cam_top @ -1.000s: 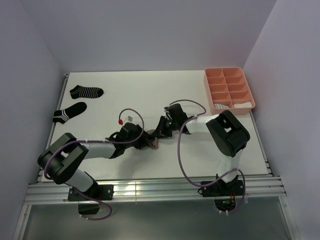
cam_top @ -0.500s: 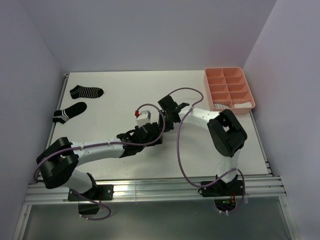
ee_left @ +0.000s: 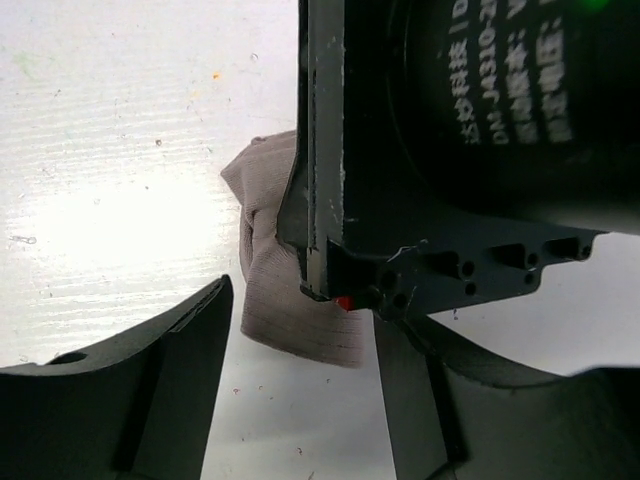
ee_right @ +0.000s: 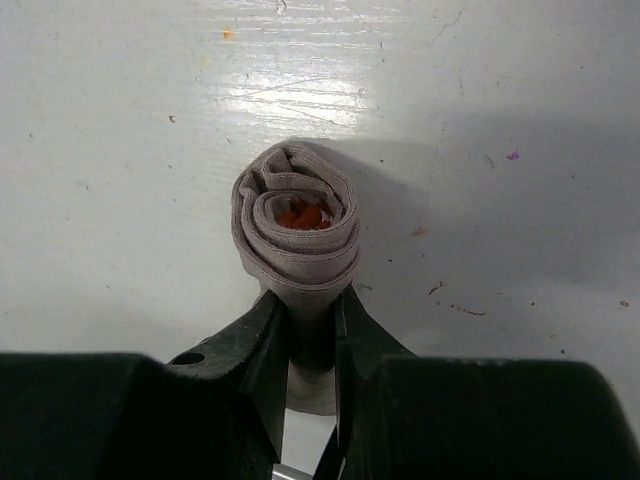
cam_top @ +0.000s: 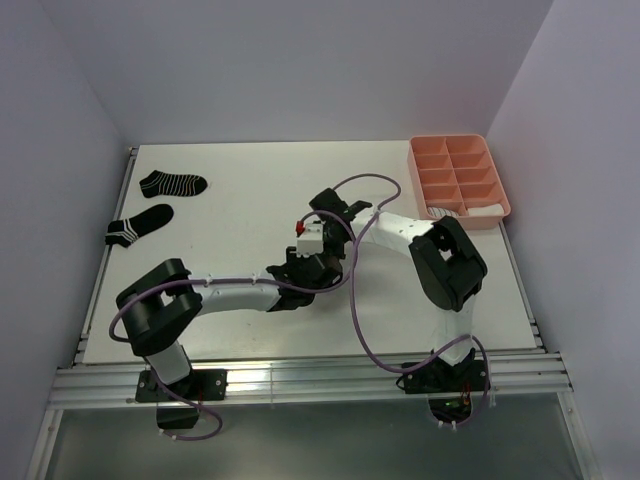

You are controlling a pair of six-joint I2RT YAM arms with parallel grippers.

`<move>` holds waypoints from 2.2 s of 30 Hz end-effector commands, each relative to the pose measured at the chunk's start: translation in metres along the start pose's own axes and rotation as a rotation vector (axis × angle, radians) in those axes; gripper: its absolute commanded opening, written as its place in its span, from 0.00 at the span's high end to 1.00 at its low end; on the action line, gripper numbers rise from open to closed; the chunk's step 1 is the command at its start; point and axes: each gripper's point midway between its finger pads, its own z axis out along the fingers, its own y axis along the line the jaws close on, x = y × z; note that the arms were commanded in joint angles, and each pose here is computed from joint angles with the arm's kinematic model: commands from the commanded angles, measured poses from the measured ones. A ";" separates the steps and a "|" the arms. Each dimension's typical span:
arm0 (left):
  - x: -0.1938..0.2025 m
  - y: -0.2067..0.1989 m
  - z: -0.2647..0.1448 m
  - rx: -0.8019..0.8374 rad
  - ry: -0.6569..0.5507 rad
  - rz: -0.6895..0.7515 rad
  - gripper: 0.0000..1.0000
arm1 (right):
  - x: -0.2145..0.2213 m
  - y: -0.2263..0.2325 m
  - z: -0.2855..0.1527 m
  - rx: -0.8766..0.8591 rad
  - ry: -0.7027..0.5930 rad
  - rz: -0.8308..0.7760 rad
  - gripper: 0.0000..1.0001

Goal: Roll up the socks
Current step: Roll the sock at the center of the board, then pick up the sock at the center of the board.

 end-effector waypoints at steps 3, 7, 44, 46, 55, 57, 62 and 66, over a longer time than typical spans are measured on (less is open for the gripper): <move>0.005 -0.002 0.005 -0.021 -0.023 0.019 0.40 | 0.026 -0.012 0.009 0.066 0.099 0.009 1.00; 0.019 -0.004 0.005 -0.019 0.005 0.036 0.58 | 0.028 -0.008 0.010 0.044 0.113 0.022 0.99; 0.094 0.073 -0.015 -0.025 0.252 -0.266 0.62 | 0.045 0.018 0.012 -0.425 0.020 0.037 0.27; 0.090 0.068 -0.013 -0.005 0.241 -0.278 0.63 | 0.050 0.020 0.016 -0.431 0.030 0.024 0.28; 0.092 0.067 -0.010 -0.004 0.254 -0.275 0.63 | 0.063 0.013 0.034 -0.329 0.082 -0.049 0.30; 0.091 0.067 -0.009 -0.002 0.253 -0.277 0.63 | 0.069 0.009 0.038 -0.304 0.100 -0.078 0.28; 0.093 0.071 -0.007 -0.010 0.263 -0.290 0.63 | 0.078 0.010 0.038 -0.305 0.121 -0.142 0.26; 0.090 0.075 -0.006 -0.019 0.258 -0.288 0.63 | 0.078 -0.002 0.037 -0.238 0.111 -0.189 0.24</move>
